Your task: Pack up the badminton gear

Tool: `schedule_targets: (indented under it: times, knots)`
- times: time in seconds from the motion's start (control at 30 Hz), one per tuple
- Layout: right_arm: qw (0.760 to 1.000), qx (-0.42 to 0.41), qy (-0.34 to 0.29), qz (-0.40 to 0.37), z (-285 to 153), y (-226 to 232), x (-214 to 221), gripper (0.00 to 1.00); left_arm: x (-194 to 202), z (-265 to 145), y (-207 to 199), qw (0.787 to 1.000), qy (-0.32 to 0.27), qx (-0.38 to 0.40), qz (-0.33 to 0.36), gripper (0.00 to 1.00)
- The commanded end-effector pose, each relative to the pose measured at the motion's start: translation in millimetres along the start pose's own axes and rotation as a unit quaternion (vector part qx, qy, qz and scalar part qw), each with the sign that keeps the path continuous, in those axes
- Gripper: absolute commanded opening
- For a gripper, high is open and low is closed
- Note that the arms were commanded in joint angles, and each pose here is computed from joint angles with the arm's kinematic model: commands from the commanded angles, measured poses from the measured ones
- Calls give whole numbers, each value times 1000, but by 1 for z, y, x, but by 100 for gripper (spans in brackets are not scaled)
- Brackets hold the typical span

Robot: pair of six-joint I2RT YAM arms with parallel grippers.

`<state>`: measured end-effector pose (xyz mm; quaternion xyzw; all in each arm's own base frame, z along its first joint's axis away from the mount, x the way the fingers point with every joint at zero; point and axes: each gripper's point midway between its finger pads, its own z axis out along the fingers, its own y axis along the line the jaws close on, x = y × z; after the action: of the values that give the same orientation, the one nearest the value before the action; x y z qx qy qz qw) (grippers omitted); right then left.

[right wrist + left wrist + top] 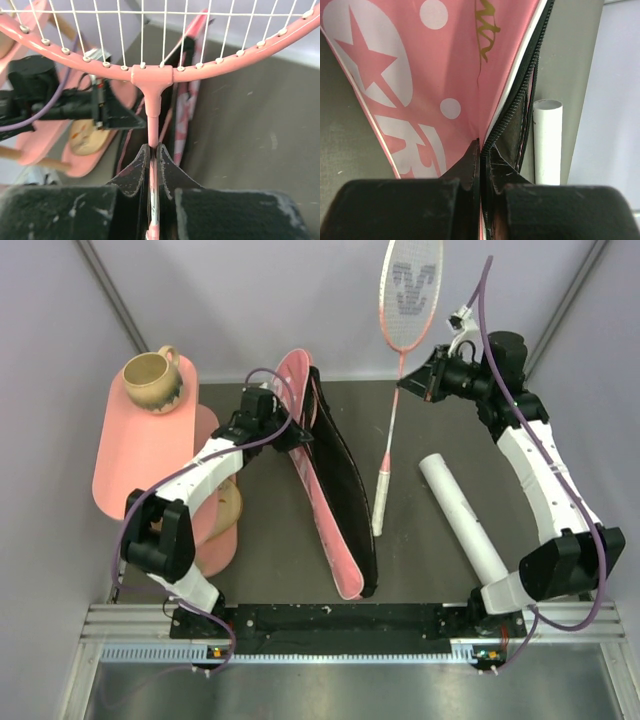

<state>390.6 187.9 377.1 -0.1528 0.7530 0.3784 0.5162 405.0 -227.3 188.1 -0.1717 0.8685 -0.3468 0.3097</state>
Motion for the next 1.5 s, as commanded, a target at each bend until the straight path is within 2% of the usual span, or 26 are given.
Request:
schedule_targets:
  times: [0.0,0.1,0.13,0.17,0.23,0.47,0.6,0.67,0.7,0.73,0.8,1.03,1.3,1.4,1.47]
  knots:
    - [992,-120,18,46,6,36,7,0,-31,-7,-52,995,-37,83,26,0]
    - [979,-190,13,78,12,49,10,0,-31,-2,-53,995,-32,86,27,0]
    - [968,-216,34,121,16,54,18,0,-29,-1,-52,995,-28,88,27,0]
    - [965,-237,25,114,19,57,15,0,-29,0,-52,996,-26,88,24,0]
    - [954,-253,53,151,32,61,32,0,-29,0,-53,995,-25,91,23,0]
    - [932,-290,94,195,58,75,70,0,-33,2,-51,996,-32,86,12,0]
    - [903,-332,123,242,58,92,96,0,-32,7,-54,995,-21,101,3,0]
    - [895,-356,123,237,54,101,104,0,-34,10,-54,994,-23,103,-3,0]
    - [884,-354,144,269,53,102,120,0,-36,10,-54,994,-25,103,-5,0]
    - [883,-371,134,254,48,107,121,0,-37,10,-53,994,-28,103,-5,0]
    - [873,-368,147,283,44,104,136,0,-43,10,-52,994,-39,102,-8,0]
    - [863,-356,177,310,37,98,172,0,-57,11,-54,993,-45,111,-12,0]
    - [861,-293,237,341,43,80,219,0,-60,9,-53,992,-41,121,-3,0]
    - [865,-291,245,328,44,79,224,0,-57,9,-54,991,-37,131,3,0]
    - [859,-281,266,335,42,79,231,0,-57,9,-53,991,-35,133,5,0]
